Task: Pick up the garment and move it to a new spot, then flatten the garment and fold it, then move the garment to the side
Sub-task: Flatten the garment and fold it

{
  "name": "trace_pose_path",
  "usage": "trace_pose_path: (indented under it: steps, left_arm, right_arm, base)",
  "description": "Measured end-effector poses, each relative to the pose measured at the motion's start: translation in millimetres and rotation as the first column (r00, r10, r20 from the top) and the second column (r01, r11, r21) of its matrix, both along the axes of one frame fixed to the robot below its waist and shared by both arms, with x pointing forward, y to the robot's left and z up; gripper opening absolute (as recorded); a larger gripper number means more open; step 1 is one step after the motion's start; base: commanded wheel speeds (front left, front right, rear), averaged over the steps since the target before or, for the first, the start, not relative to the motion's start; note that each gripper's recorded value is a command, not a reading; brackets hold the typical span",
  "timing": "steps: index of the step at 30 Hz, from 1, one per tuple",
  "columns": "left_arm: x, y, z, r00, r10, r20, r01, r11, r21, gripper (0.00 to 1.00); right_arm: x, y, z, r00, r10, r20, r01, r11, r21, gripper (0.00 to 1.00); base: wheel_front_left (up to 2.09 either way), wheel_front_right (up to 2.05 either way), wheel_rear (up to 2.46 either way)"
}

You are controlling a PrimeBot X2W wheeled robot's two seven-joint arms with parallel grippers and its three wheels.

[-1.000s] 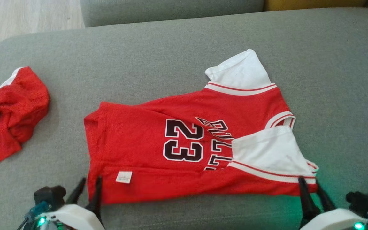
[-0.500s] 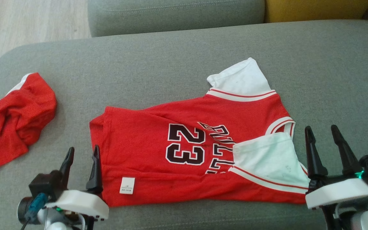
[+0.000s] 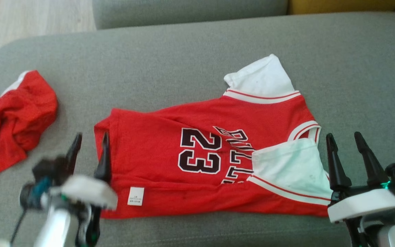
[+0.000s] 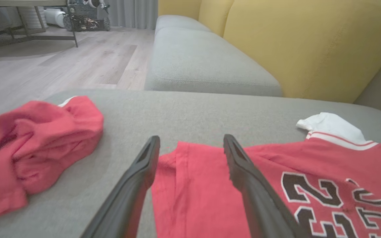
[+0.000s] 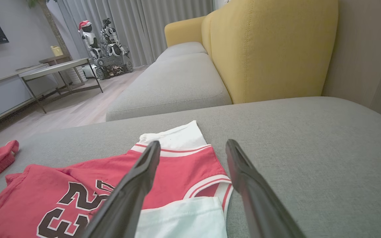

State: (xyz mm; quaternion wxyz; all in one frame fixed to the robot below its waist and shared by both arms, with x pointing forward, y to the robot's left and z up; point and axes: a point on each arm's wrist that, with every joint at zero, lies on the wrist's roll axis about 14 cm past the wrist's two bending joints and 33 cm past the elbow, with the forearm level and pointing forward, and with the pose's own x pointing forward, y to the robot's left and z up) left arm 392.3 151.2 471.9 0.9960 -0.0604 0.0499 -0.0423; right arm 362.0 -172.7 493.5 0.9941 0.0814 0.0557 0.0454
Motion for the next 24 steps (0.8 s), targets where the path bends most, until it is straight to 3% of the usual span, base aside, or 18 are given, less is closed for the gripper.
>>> trace_pose_path:
  steps: [5, 10, 16, 20, 21, 22, 24]
  left_arm:
    - [47, -16, 0, 0.997, -0.07, -0.037, 0.07, 0.997, -0.026, 1.0]
    - [82, -24, -29, 0.98, -0.116, -0.163, 0.111, 0.993, -0.044, 1.0]
    - [88, -24, -92, 0.912, -0.12, -0.391, 0.098, 0.992, -0.076, 1.0]
    - [88, -24, -107, 0.882, -0.122, -0.456, 0.081, 0.991, -0.11, 1.0]
    - [90, -25, -107, 0.878, -0.129, -0.461, 0.085, 0.99, -0.114, 0.36]
    - [91, -25, -106, 0.878, -0.131, -0.461, 0.084, 0.989, -0.121, 0.0]
    - [91, -25, -106, 0.878, -0.131, -0.46, 0.084, 0.989, -0.121, 0.0]
  right_arm:
    - [12, 3, -9, 1.0, 0.007, -0.024, -0.007, 1.0, 0.008, 1.0]
    - [33, 8, -14, 0.999, 0.025, -0.031, -0.024, 1.0, 0.018, 1.0]
    - [35, 0, -36, 0.996, 0.002, -0.095, 0.0, 1.0, 0.024, 1.0]
    - [32, -6, -45, 0.993, -0.017, -0.119, 0.021, 0.999, 0.029, 1.0]
    - [31, -6, -45, 0.993, -0.018, -0.12, 0.022, 0.999, 0.029, 1.0]
    - [31, -7, -46, 0.992, -0.019, -0.121, 0.022, 0.999, 0.029, 1.0]
    - [32, -8, -45, 0.992, -0.023, -0.12, 0.027, 0.999, 0.033, 1.0]
  base:
    - [0.0, 0.0, 0.0]
    - [0.0, 0.0, 0.0]
    - [0.0, 0.0, 0.0]
    - [0.0, 0.0, 0.0]
    - [0.0, 0.0, 0.0]
    - [0.0, 0.0, 0.0]
    - [0.0, 0.0, 0.0]
